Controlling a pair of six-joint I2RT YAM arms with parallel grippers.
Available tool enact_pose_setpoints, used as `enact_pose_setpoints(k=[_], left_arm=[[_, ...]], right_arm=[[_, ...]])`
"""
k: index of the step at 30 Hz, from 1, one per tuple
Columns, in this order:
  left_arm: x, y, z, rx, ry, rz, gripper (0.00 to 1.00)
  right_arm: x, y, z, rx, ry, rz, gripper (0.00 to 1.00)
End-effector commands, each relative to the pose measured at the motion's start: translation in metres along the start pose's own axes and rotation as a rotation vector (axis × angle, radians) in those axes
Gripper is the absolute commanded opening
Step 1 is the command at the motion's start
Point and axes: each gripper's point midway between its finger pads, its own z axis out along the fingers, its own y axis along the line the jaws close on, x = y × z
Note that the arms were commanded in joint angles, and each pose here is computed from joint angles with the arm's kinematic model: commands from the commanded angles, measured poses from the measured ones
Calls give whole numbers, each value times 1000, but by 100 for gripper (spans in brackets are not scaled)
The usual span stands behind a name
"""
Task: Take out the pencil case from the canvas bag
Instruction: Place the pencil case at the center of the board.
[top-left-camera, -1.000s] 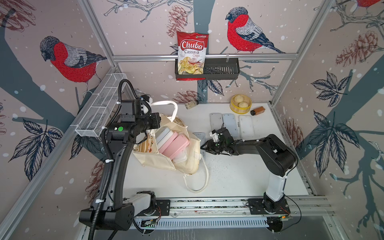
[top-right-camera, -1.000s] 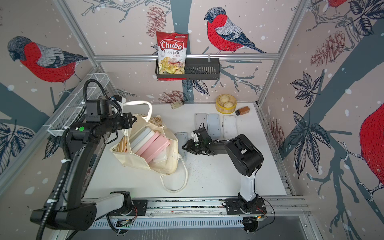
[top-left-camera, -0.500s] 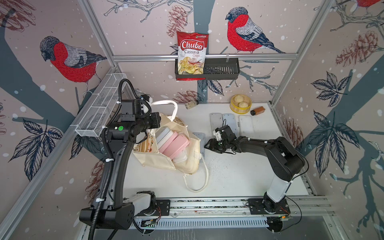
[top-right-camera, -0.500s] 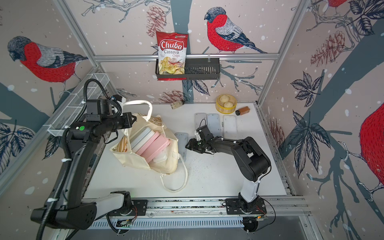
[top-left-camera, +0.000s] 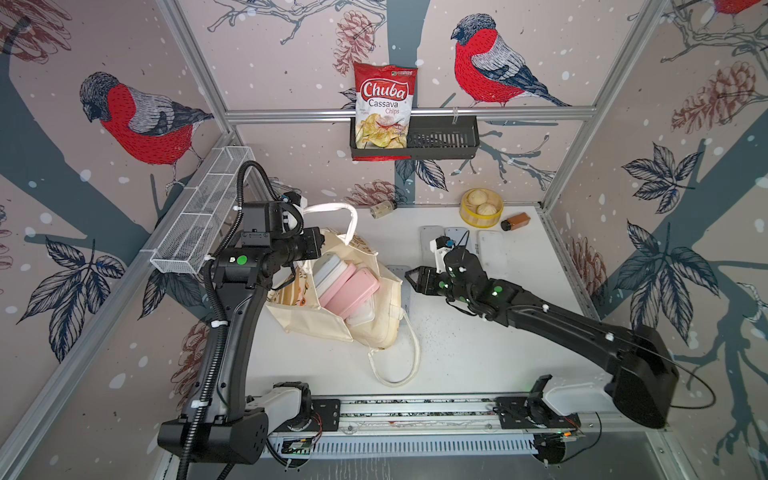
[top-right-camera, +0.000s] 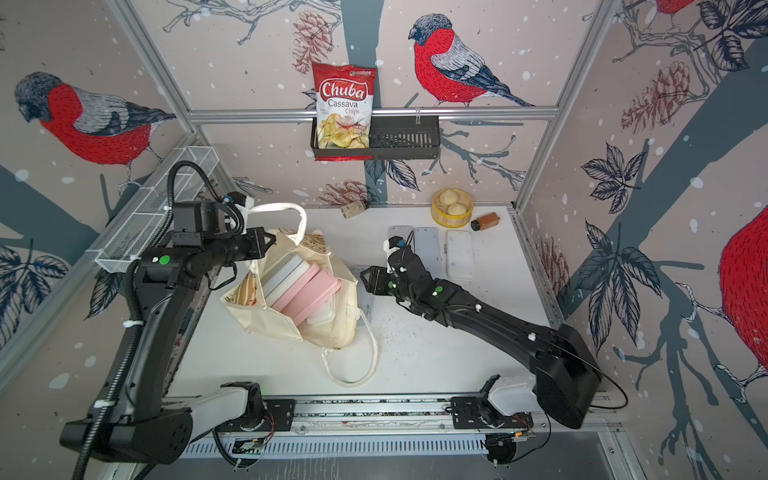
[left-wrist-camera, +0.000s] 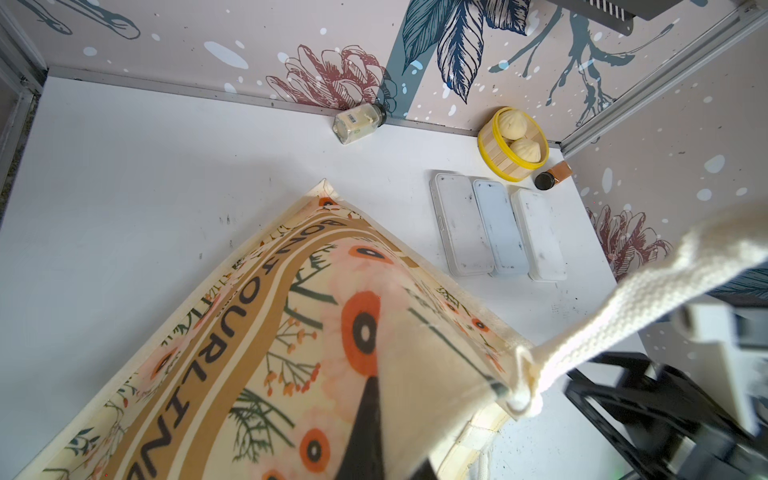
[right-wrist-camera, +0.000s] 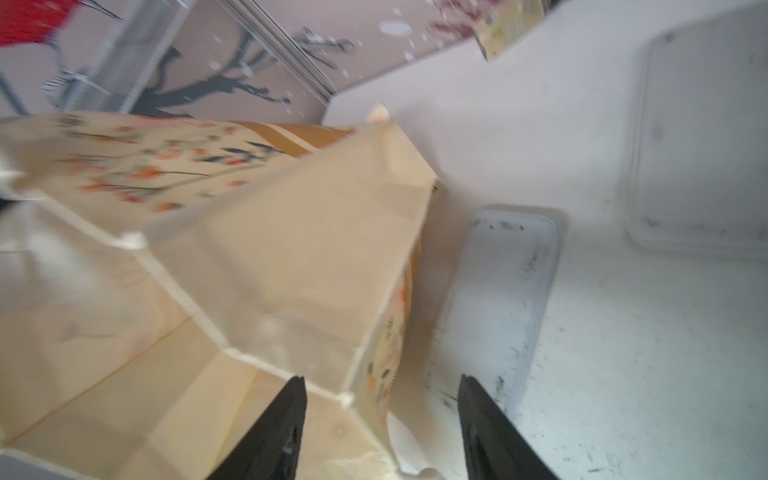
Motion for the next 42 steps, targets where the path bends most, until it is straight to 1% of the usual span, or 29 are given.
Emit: enact_pose_setpoints(k=[1, 5, 8, 10, 14, 17, 21, 23, 28, 35, 38, 42], left_arm=[[-18, -12, -2, 66, -76, 46, 0], [-17, -14, -3, 76, -81, 46, 0], [-15, -15, -5, 80, -86, 49, 0], [-14, -17, -6, 89, -88, 52, 0], [-9, -21, -7, 120, -88, 64, 0], [-5, -26, -5, 155, -81, 69, 0], [-1, -27, -3, 173, -77, 64, 0], [1, -28, -2, 183, -74, 63, 0], [2, -32, -2, 206, -70, 72, 0], [0, -33, -3, 212, -77, 74, 0], [1, -32, -1, 213, -74, 69, 0], [1, -33, 0, 216, -74, 64, 0]], right_arm=[[-36, 16, -30, 37, -235, -46, 61], [-39, 57, -53, -54, -314, -90, 61], [-31, 88, -59, -127, -325, -147, 61], [-23, 106, -55, -167, -303, -187, 62], [1, 135, -32, -218, -207, -245, 62], [18, 154, -17, -267, -151, -240, 62], [40, 168, 5, -317, -74, -182, 62], [49, 168, 17, -311, -44, -150, 62], [71, 152, 52, -256, 26, -70, 62], [93, 102, 100, -134, 183, 149, 63], [102, 83, 114, -89, 223, 238, 64], [112, 72, 125, -76, 243, 300, 64]])
